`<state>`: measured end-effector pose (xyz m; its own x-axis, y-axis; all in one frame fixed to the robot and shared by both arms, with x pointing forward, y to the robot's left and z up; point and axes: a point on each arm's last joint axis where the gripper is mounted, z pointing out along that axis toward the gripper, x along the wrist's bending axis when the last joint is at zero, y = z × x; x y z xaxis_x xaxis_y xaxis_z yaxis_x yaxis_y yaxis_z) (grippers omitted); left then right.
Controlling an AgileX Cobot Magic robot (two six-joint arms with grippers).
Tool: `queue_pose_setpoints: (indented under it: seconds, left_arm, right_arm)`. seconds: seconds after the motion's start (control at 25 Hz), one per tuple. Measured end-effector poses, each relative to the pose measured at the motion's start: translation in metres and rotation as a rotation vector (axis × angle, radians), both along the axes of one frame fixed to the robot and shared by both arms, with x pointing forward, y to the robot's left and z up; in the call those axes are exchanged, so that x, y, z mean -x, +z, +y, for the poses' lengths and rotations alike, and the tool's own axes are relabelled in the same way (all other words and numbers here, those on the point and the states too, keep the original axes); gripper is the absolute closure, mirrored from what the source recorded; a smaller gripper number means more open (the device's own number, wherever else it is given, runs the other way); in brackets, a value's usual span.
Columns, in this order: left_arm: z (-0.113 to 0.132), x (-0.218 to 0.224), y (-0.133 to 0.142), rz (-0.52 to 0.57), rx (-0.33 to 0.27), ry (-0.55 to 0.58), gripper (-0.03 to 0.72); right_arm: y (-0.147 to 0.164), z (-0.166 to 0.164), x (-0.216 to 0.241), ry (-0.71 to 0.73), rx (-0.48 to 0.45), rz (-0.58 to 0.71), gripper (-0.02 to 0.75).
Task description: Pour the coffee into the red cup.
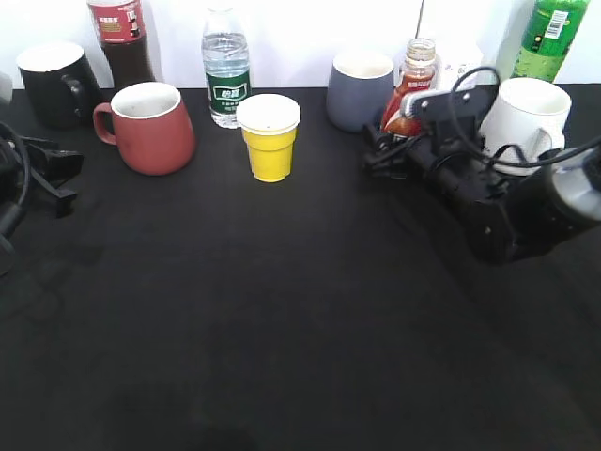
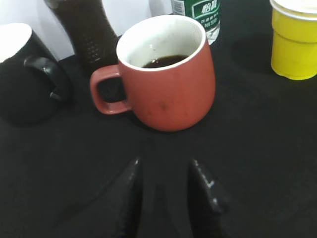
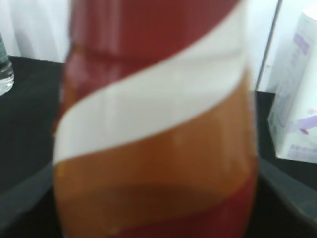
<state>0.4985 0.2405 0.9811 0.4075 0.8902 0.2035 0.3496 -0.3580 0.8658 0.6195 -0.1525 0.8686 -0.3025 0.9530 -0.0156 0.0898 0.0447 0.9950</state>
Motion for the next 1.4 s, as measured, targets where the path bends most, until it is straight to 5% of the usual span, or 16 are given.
queue_pose_setpoints:
  seconds: [0.24,0.4,0.52,0.6,0.68,0.8,0.96,1.08,1.2,1.4]
  left_arm:
    - [-0.001,0.001,-0.001,0.014,-0.007,-0.001,0.447]
    - [0.003,0.002,-0.007,0.144,0.002,0.078,0.447]
    - [0.003,0.005,-0.005,0.392,-0.075,0.189,0.434]
    - [0.001,0.003,0.009,0.544,-0.060,0.273,0.406]
    - [0.001,0.007,0.020,0.691,-0.061,0.325,0.284]
    - [0.003,0.023,0.023,0.906,-0.104,0.356,0.225]
    - [0.000,0.055,0.038,1.114,-0.049,0.362,0.225]
    - [0.006,0.090,0.081,0.957,0.064,0.318,0.222]
    - [0.024,0.153,0.131,0.640,0.179,0.262,0.222]
    - [0.047,0.230,0.121,0.386,0.244,0.233,0.222]
  right_arm:
    - [-0.003,-0.023,0.052,-0.019,0.032,0.080,0.090]
    - [0.045,-0.030,0.073,-0.011,0.035,0.127,0.106]
    - [0.086,-0.028,0.081,0.032,0.121,0.478,0.136]
    - [0.111,-0.026,0.088,0.068,0.201,0.730,0.145]
    - [0.132,-0.025,0.093,0.087,0.256,0.933,0.146]
    - [0.150,-0.028,0.100,0.058,0.308,1.124,0.149]
    - [0.148,-0.044,0.118,-0.001,0.482,1.332,0.150]
    - [0.178,-0.053,0.136,-0.010,0.475,1.275,0.150]
    - [0.234,-0.069,0.174,-0.007,0.386,1.058,0.150]
    - [0.276,-0.100,0.253,-0.001,0.244,0.729,0.150]
